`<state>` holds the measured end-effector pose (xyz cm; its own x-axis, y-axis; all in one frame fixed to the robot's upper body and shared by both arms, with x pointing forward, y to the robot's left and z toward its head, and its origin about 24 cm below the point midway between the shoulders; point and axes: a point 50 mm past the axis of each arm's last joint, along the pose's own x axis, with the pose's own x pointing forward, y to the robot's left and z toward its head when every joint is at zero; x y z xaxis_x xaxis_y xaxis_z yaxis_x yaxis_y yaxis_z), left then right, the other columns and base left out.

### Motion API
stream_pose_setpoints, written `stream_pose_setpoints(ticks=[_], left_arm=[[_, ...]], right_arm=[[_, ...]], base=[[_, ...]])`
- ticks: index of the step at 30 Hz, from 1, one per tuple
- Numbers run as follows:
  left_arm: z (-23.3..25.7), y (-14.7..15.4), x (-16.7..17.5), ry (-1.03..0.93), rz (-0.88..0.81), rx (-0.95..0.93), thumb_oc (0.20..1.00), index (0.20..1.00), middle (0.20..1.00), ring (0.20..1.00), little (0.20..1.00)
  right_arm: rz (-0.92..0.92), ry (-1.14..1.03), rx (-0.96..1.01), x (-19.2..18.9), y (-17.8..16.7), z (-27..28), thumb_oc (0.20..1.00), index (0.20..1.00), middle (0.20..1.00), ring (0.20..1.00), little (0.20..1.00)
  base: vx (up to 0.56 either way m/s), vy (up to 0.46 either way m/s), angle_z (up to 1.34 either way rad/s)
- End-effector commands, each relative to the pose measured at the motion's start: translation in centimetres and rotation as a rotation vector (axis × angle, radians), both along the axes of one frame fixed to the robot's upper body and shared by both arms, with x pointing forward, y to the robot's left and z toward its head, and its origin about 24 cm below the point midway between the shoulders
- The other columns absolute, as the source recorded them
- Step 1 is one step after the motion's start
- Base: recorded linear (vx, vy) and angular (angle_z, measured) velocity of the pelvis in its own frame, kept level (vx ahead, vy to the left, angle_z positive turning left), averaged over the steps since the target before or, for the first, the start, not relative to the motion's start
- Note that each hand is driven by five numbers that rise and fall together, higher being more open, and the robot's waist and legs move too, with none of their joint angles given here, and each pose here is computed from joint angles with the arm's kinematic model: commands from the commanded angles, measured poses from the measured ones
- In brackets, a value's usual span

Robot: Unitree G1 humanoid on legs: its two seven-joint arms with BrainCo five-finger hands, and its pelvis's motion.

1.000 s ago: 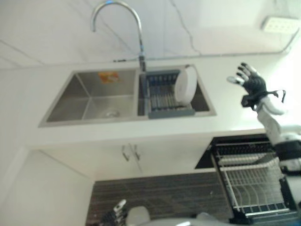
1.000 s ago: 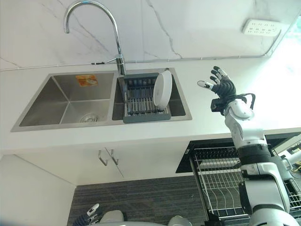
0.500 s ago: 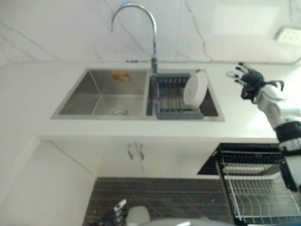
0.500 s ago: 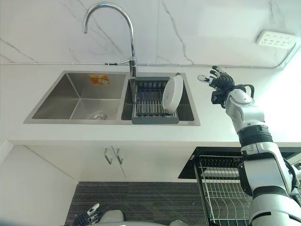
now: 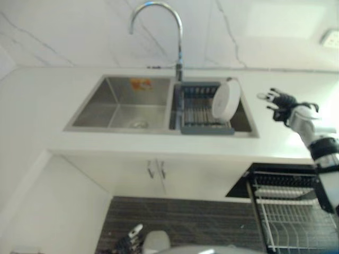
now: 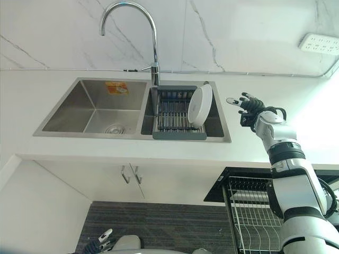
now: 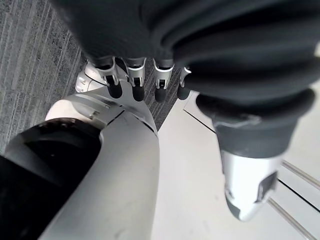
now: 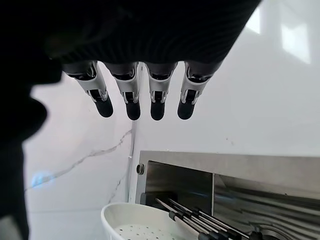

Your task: Place the dishes in the dishwasher.

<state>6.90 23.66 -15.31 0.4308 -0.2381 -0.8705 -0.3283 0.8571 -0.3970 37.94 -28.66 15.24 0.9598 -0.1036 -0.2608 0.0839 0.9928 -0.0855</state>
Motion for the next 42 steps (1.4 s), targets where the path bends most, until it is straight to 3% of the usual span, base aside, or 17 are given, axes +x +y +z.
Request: stream_pose_setpoints(ticks=[1, 17, 42], left_arm=[[0.1, -0.2, 0.8, -0.016, -0.041, -0.006, 1.000, 1.000, 1.000, 1.000, 1.000], [0.1, -0.2, 0.9, -0.007, -0.011, -0.006, 1.000, 1.000, 1.000, 1.000, 1.000], [0.2, -0.4, 1.0, -0.006, -0.023, -0.001, 1.000, 1.000, 1.000, 1.000, 1.000]], right_arm=[[0.037, -0.143, 0.054, 1.6, 1.4, 4.8, 1.000, 1.000, 1.000, 1.000, 1.000], [0.066, -0.113, 0.051, 2.2, 2.4, 4.6, 1.000, 1.000, 1.000, 1.000, 1.000], [0.010, -0.083, 0.054, 1.8, 1.0, 3.7, 1.000, 1.000, 1.000, 1.000, 1.000]], base=[[0.00, 0.000, 0.00], [0.00, 0.002, 0.01], [0.03, -0.002, 0.07]])
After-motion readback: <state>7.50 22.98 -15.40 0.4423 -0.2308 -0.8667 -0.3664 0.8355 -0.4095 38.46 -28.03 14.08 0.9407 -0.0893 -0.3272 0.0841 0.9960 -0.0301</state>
